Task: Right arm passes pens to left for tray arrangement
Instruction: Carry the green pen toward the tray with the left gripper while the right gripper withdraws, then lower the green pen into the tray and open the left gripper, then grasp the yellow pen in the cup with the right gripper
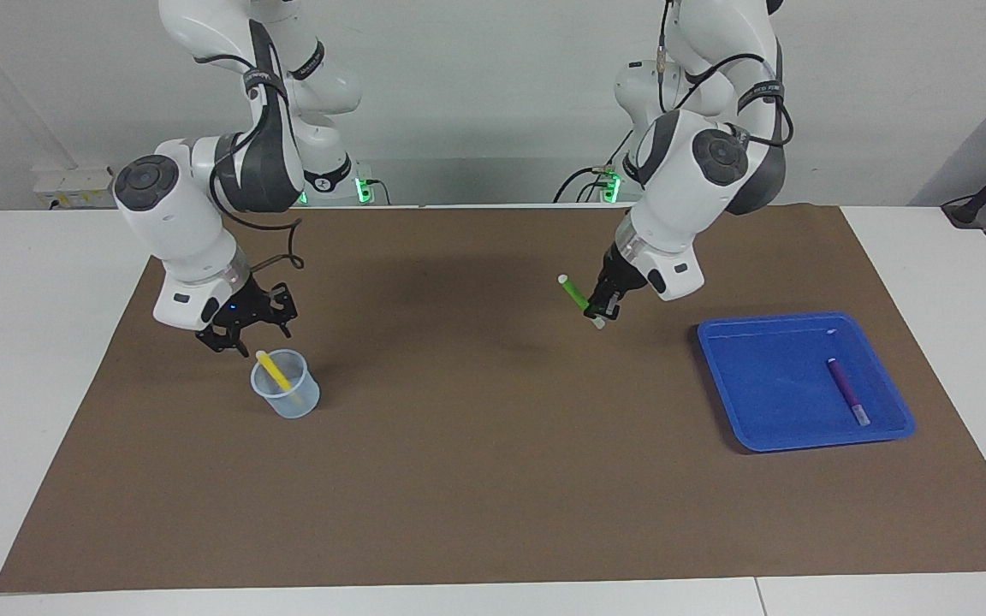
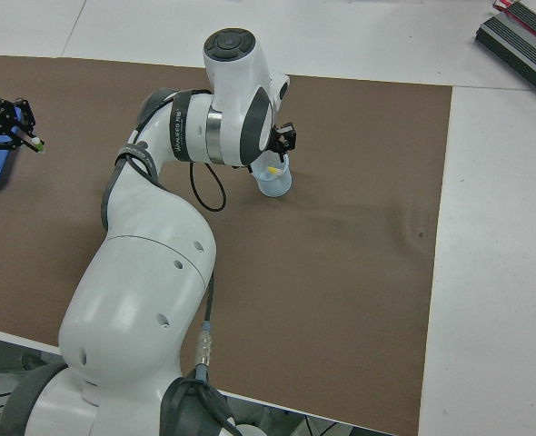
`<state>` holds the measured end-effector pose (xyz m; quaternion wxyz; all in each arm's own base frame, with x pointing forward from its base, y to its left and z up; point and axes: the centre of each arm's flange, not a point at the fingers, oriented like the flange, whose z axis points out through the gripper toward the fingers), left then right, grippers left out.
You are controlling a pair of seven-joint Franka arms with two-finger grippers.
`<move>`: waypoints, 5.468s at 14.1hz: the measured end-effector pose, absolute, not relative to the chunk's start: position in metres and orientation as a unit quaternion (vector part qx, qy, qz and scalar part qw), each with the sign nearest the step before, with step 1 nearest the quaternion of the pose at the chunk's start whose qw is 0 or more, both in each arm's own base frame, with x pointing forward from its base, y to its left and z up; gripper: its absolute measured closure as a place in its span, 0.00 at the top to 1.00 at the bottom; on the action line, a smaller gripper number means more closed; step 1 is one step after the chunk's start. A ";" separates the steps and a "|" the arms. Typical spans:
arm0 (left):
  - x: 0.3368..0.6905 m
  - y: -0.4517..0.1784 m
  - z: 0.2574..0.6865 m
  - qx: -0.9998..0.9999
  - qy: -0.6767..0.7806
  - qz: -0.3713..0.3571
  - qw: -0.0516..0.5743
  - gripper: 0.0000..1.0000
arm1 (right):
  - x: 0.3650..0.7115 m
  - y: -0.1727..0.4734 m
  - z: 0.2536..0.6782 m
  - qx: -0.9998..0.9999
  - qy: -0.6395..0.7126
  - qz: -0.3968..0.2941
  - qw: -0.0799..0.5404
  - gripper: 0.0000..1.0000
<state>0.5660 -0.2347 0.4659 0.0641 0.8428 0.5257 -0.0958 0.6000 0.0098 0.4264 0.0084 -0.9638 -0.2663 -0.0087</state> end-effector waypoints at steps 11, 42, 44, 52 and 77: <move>0.603 -0.058 0.467 0.945 0.318 -0.060 0.042 0.16 | 0.597 -0.013 0.409 -0.939 -0.344 -0.027 -0.002 0.48; 0.661 0.141 0.371 0.992 0.039 0.116 -0.015 0.16 | 0.591 -0.005 0.394 -0.947 -0.321 -0.027 -0.001 0.20; 0.661 0.146 0.362 0.993 0.034 0.115 -0.014 0.16 | 0.591 -0.005 0.394 -0.947 -0.321 -0.028 -0.001 0.18; 0.650 0.133 0.317 0.994 0.029 0.101 -0.002 0.16 | 0.595 -0.005 0.407 -0.947 -0.321 -0.030 -0.002 0.18; 0.651 0.090 0.408 0.991 0.125 0.038 0.029 0.50 | 0.573 0.124 0.575 -0.980 -0.086 -0.011 0.179 0.18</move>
